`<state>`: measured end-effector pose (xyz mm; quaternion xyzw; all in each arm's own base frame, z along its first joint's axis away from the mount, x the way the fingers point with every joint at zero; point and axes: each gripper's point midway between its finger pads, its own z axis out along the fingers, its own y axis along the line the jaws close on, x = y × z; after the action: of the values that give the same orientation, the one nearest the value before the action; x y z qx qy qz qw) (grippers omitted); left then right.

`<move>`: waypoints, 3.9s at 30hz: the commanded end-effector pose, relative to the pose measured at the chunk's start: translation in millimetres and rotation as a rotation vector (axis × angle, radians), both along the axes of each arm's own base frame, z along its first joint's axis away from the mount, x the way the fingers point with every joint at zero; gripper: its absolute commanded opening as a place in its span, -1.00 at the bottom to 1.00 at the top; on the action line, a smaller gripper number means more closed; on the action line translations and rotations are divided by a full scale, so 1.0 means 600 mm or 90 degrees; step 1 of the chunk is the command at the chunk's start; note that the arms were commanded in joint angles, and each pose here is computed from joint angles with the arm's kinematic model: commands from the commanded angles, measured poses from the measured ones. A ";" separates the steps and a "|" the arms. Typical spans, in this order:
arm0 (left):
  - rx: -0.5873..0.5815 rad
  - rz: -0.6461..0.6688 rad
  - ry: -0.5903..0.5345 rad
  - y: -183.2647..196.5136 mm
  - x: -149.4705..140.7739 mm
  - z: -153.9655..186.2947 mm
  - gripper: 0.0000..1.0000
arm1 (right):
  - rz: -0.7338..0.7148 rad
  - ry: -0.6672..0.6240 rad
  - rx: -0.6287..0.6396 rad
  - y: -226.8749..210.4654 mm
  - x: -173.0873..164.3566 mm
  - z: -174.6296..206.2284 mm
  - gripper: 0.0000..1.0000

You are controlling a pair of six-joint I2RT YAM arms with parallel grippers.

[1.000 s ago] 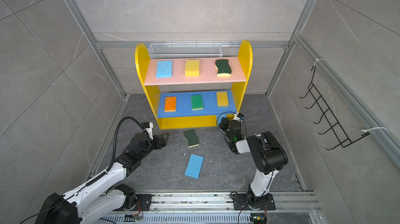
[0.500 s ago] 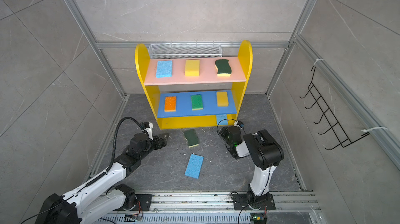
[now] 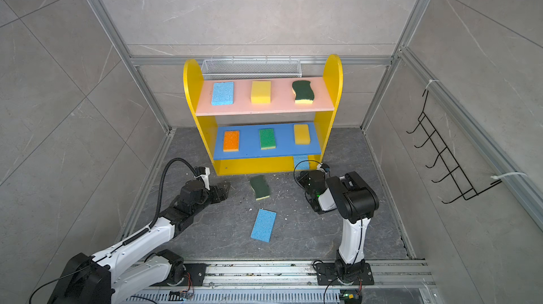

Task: Arrange cleaning sponges on a shelf
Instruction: Move the cleaning sponge to the shelf, then rotate the shelf at the top-center of the table, then pick up the cleaning sponge from the center of the table.

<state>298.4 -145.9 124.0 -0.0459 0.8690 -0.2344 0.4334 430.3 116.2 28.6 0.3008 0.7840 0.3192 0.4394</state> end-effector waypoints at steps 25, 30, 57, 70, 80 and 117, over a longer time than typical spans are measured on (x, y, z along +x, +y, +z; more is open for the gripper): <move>-0.013 0.010 -0.017 -0.003 0.014 0.012 0.63 | -0.009 -0.030 0.022 -0.001 0.051 0.010 -1.00; -0.012 0.010 -0.013 -0.002 0.014 0.008 0.63 | -0.011 -0.034 0.023 -0.002 0.061 0.012 -1.00; -0.011 0.009 -0.007 -0.007 0.021 0.002 0.63 | 0.014 -0.062 0.041 0.015 0.087 0.048 -1.00; -0.010 0.010 0.000 -0.007 0.020 -0.007 0.63 | 0.006 -0.053 0.059 0.015 0.085 0.040 -1.00; -0.010 0.014 -0.004 -0.004 0.019 -0.001 0.63 | 0.006 -0.063 0.043 0.005 0.037 0.066 -1.00; 0.150 0.024 0.079 -0.200 -0.029 -0.030 0.99 | 0.033 0.178 -0.304 -0.125 -0.269 0.141 0.10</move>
<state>264.0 -247.7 90.2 0.0250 0.9318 -0.0994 0.3482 281.5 47.9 110.5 0.2291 0.8825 0.1235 0.3916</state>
